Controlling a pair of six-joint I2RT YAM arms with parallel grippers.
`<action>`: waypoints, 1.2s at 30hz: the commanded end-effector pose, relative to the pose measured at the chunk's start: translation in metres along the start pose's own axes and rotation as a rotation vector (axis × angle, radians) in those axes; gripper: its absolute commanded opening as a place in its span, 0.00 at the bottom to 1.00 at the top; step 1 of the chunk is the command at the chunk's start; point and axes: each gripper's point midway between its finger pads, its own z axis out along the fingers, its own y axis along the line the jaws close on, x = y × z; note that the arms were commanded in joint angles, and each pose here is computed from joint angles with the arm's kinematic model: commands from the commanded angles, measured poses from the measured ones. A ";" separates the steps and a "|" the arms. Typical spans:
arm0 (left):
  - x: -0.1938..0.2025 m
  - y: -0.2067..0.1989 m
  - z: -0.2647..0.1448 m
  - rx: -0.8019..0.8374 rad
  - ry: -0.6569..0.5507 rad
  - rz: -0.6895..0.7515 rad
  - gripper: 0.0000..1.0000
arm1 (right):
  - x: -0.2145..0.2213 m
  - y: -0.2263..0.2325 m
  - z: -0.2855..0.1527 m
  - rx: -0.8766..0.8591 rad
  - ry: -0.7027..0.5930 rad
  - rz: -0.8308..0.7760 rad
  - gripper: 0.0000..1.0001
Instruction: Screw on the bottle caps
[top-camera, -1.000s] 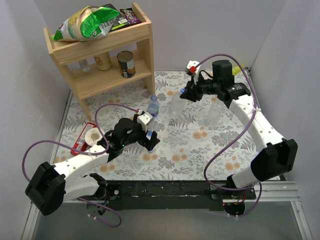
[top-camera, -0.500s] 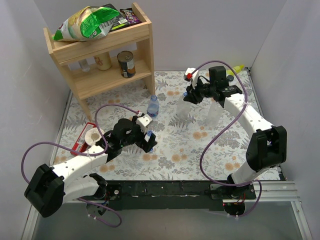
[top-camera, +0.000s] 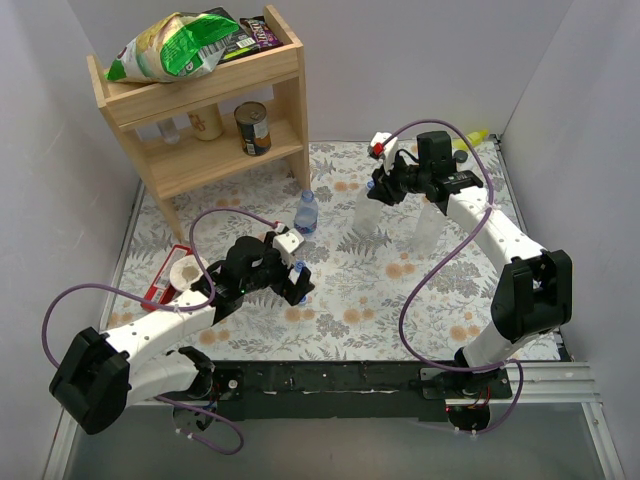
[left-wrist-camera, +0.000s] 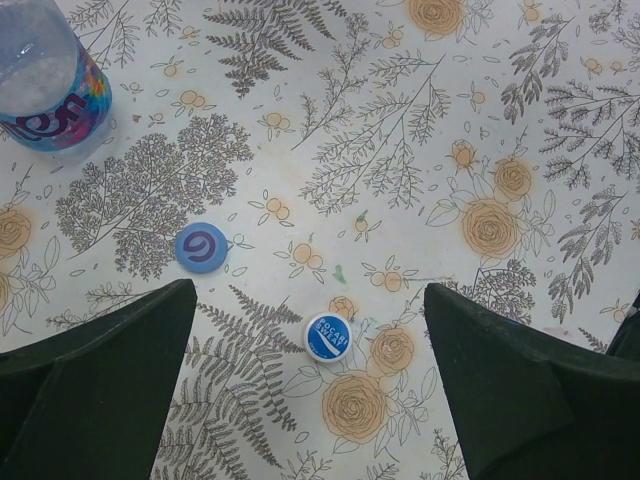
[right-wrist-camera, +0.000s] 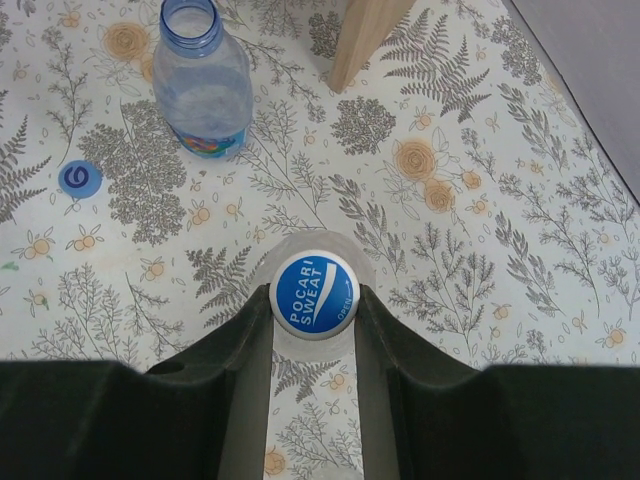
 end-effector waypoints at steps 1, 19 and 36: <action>0.005 -0.002 0.001 0.018 0.000 0.004 0.98 | 0.000 -0.013 0.000 0.050 0.007 0.009 0.40; 0.008 -0.007 0.001 0.048 -0.006 -0.008 0.98 | -0.003 -0.026 0.002 0.072 0.002 0.052 0.55; 0.010 -0.011 0.001 0.068 -0.019 -0.012 0.98 | -0.026 -0.026 -0.037 0.133 0.012 0.060 0.92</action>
